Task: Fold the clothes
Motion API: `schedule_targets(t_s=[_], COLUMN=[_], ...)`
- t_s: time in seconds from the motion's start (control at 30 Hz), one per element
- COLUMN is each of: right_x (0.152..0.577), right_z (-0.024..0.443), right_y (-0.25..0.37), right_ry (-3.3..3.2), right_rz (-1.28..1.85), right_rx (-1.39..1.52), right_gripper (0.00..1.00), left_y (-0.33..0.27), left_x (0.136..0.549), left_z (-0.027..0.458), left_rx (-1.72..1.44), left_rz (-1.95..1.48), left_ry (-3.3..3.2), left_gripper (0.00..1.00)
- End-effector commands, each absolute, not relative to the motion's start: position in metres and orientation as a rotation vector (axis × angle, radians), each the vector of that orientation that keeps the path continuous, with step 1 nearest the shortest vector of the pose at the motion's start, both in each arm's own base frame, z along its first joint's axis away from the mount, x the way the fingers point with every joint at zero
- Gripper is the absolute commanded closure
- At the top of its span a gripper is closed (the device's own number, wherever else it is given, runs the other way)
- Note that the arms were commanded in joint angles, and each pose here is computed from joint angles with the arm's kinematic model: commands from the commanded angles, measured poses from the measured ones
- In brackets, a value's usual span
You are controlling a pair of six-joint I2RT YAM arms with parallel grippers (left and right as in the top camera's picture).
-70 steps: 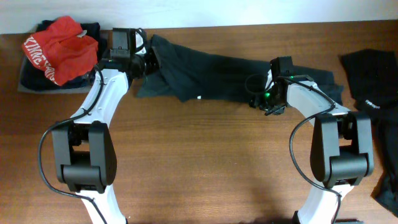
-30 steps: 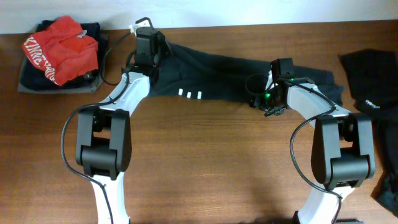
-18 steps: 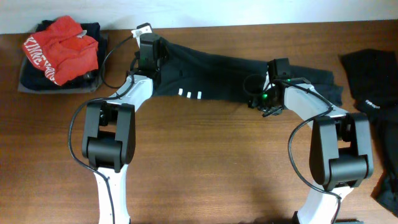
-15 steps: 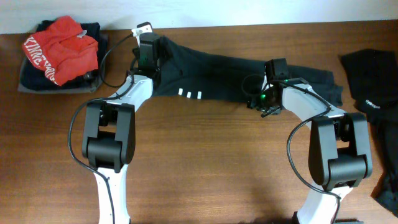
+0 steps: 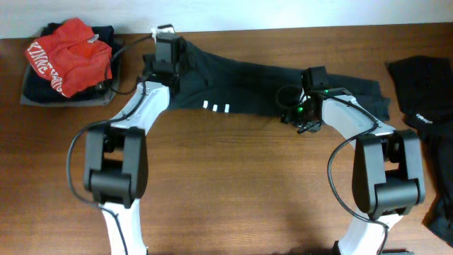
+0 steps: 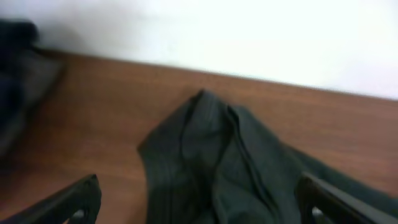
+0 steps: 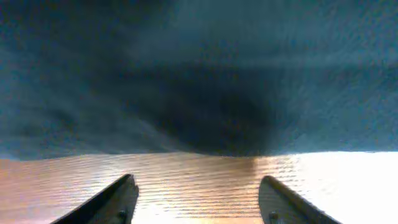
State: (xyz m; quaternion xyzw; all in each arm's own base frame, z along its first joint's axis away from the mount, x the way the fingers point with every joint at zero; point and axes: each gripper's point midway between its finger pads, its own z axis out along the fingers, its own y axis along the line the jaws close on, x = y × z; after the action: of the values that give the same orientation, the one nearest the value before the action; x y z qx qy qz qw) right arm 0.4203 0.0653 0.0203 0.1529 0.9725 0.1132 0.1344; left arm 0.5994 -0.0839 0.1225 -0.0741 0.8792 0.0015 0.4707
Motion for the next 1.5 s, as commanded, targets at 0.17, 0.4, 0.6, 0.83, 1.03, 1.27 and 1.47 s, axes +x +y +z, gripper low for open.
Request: schedule_targets(t_s=[0.17, 0.4, 0.6, 0.83, 1.03, 1.27, 1.47], right_x=[0.467, 0.455, 0.451, 0.450, 0.457, 0.475, 0.478], right_z=[0.127, 0.101, 0.074, 0.040, 0.020, 0.021, 0.023], right_y=[0.032, 0.005, 0.002, -0.004, -0.016, -0.038, -0.054], right_ry=[2.514, 2.591, 2.649, 2.693, 2.681, 2.591, 2.556], right_rz=[0.367, 0.372, 0.354, 0.329, 0.308, 0.300, 0.269], right_rx=[0.502, 0.621, 0.677, 0.775, 0.823, 0.841, 0.868], right_gripper=[0.42, 0.63, 0.71, 0.96, 0.96, 0.96, 0.96], left_y=[-0.079, -0.076, -0.086, -0.091, -0.091, -0.091, -0.090], left_x=[0.570, 0.558, 0.557, 0.551, 0.549, 0.547, 0.546], left_z=[0.122, 0.108, 0.106, 0.100, 0.098, 0.097, 0.095], left_rx=[-0.146, -0.138, -0.110, -0.092, -0.091, -0.090, -0.089], left_rz=[0.064, 0.087, 0.018, -0.016, -0.013, -0.009, -0.007], left_ry=[2.291, 2.361, 2.378, 2.414, 2.426, 2.436, 2.444], left_gripper=[0.01, 0.01, 0.01, 0.01, 0.01, 0.01, 0.01])
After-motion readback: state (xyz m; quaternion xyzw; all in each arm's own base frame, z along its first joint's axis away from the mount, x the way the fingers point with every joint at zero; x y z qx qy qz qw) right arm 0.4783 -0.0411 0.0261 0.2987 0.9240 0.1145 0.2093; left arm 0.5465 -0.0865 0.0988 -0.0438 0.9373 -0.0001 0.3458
